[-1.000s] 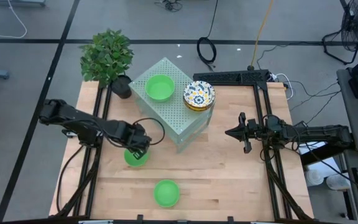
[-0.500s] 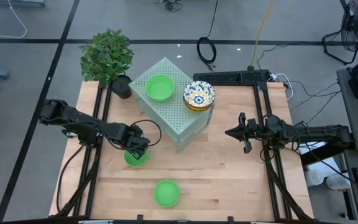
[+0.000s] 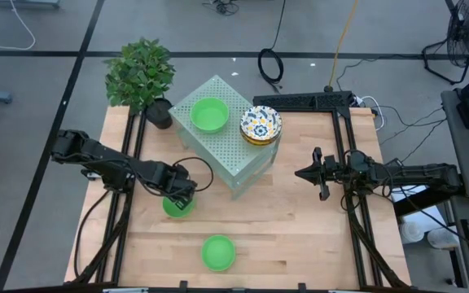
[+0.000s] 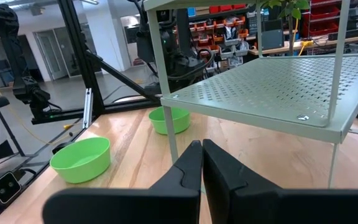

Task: Pick & Place Mini bowls
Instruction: Stack the top green bowl on the green bowl on the shelf

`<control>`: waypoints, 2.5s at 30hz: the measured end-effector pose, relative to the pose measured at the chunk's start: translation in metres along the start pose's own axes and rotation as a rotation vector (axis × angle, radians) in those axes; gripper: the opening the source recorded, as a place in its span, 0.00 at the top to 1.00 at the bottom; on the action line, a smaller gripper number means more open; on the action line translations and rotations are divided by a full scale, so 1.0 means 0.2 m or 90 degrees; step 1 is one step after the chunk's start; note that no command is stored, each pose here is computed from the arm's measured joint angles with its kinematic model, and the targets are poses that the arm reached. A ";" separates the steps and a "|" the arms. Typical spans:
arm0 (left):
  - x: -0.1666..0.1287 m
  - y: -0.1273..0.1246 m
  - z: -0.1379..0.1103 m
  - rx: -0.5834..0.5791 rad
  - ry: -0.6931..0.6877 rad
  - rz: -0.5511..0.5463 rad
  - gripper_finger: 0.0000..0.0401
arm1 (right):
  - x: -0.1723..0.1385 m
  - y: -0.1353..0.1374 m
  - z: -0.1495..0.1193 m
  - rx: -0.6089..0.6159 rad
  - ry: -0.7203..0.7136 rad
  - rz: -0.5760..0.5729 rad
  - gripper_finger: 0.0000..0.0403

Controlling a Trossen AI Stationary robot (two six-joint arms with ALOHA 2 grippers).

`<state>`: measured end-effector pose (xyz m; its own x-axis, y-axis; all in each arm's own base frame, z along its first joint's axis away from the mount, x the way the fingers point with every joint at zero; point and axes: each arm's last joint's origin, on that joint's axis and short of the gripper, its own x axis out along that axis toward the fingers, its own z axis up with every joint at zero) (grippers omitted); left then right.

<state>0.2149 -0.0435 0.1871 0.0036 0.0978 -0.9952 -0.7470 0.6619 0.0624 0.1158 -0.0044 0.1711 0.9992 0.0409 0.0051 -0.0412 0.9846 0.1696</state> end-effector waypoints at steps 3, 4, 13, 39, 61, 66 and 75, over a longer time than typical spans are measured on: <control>0.00 0.00 0.00 0.003 -0.004 0.006 0.70 | 0.00 0.00 0.00 0.000 0.000 0.000 1.00; 0.00 0.00 0.00 0.004 -0.006 0.009 0.70 | 0.00 0.00 0.00 0.000 0.001 0.000 1.00; 0.00 0.01 -0.02 0.012 0.002 0.029 0.70 | 0.00 0.00 0.00 0.000 0.001 0.000 1.00; 0.13 0.08 -0.13 -0.039 0.047 0.081 0.70 | 0.00 0.00 0.00 0.000 0.001 0.000 1.00; 0.15 -0.06 -0.07 0.048 -0.003 -0.135 0.70 | 0.00 0.00 0.00 0.000 0.000 -0.002 1.00; 0.15 -0.06 -0.07 0.048 0.002 -0.137 0.70 | 0.00 0.00 0.00 0.000 0.000 -0.002 1.00; 0.15 -0.05 -0.05 0.035 0.028 -0.151 0.70 | 0.00 0.00 0.00 0.000 0.000 -0.002 1.00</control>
<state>0.2156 -0.0554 0.1557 0.1452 -0.0967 -0.9847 -0.6911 0.7023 -0.1708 0.1158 -0.0044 0.1710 0.9993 0.0374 0.0044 -0.0376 0.9848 0.1695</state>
